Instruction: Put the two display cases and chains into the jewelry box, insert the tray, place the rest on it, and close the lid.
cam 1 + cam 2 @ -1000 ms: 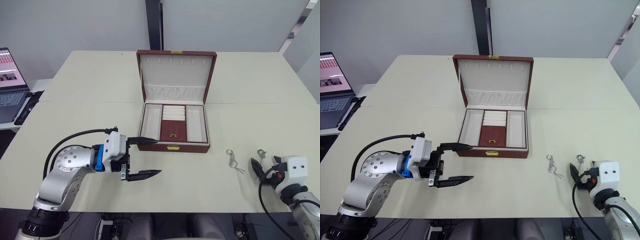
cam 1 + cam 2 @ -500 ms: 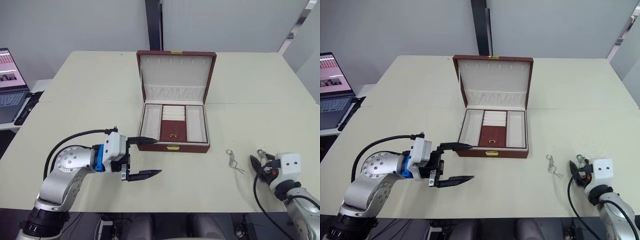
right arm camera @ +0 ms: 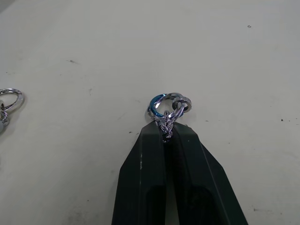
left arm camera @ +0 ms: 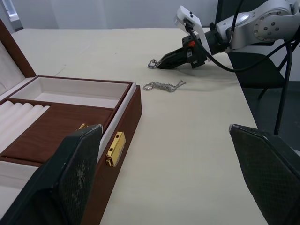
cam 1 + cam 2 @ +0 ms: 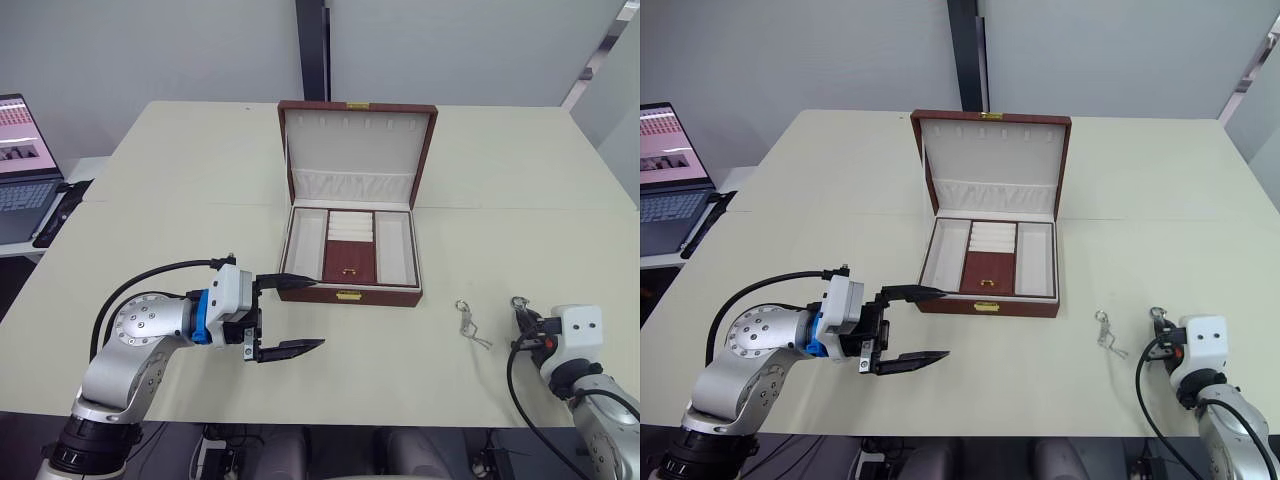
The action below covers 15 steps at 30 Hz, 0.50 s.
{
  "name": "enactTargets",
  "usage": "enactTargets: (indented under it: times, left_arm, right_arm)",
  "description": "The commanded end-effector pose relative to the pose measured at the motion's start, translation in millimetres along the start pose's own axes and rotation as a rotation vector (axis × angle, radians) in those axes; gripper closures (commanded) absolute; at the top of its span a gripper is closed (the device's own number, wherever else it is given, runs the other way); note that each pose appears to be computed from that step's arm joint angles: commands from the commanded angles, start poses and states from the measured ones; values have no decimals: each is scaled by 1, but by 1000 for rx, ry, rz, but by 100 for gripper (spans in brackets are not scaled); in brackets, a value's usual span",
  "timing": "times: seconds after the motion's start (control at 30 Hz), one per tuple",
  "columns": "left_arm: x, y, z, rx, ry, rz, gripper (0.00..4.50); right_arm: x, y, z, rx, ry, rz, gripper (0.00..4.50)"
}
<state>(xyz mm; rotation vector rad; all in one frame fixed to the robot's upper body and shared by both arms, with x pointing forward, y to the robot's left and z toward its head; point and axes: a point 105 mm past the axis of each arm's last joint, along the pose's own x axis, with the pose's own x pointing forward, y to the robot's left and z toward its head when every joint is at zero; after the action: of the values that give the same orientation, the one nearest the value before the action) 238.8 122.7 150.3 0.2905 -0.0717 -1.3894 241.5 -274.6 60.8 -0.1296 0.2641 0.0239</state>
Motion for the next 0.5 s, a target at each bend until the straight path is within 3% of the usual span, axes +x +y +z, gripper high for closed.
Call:
enactTargets:
  times: [0.03,0.5]
  left_arm:
    - [4,0,4,24,-13,-1,0]
    - [6,6,7,29,-36,28,0]
  right_arm:
    - [-5,-12,-10,7,39,-35,447]
    - [-9,-9,53,72,-205,105,447]
